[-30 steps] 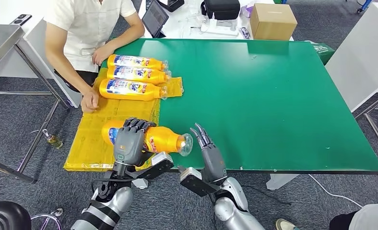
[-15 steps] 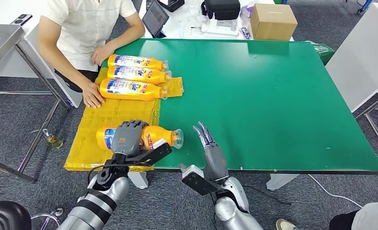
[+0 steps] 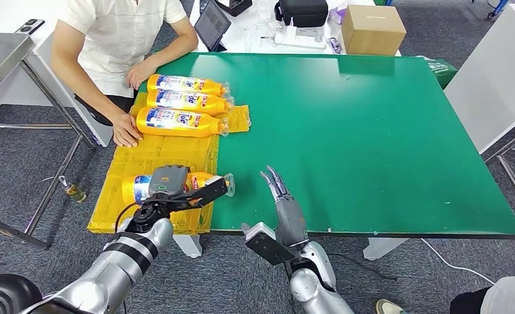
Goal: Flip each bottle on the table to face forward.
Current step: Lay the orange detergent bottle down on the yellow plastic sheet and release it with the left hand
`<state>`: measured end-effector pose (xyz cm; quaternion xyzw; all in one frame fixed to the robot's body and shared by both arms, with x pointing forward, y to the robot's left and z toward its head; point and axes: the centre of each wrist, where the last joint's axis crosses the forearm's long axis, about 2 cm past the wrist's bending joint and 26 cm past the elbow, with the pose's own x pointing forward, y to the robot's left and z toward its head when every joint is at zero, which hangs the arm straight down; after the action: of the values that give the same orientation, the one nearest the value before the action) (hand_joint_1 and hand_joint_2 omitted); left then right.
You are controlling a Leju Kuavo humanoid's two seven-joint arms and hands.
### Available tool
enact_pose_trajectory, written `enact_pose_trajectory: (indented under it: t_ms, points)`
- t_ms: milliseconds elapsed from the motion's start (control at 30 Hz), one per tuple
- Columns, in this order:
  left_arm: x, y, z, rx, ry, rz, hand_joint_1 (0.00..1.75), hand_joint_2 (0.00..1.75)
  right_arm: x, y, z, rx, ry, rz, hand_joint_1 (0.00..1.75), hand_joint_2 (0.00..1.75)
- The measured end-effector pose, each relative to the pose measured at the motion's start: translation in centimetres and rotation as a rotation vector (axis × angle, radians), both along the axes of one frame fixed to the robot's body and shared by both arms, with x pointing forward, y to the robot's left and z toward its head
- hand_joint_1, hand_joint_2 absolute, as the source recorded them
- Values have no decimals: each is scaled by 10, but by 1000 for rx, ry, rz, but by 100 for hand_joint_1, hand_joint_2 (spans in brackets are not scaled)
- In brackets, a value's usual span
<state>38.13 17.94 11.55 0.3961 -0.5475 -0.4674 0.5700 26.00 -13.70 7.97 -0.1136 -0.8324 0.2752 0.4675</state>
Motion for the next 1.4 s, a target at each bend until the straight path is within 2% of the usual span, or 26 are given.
enact_pose_trajectory:
  t_ms: [33,167,300,467,967,1133,1233,1400]
  points:
    - [2,1,0,-29,15,-12,3,175,0,0,0,4,1,-2,0,175]
    - [7,5,-1,-210,109,-109,0,175,-1,0,-2,25,0,-3,0,175]
    - [7,5,-4,-385,184,-191,0,175,-1,-1,-5,50,-1,-5,0,0]
    - [7,6,-5,-440,199,-199,0,175,0,-1,-6,63,2,-8,0,0]
    - [6,6,-5,-428,199,-176,0,175,1,-2,-9,58,11,-9,0,0]
    - [2,4,-8,-450,148,-179,0,175,0,-4,-10,55,9,-19,0,0]
    - [-12,0,-16,-643,53,-230,0,175,0,-6,-12,61,-1,-25,0,0]
    - [-54,-20,-17,-1404,-71,-316,0,175,-3,-6,-14,199,13,-19,0,0]
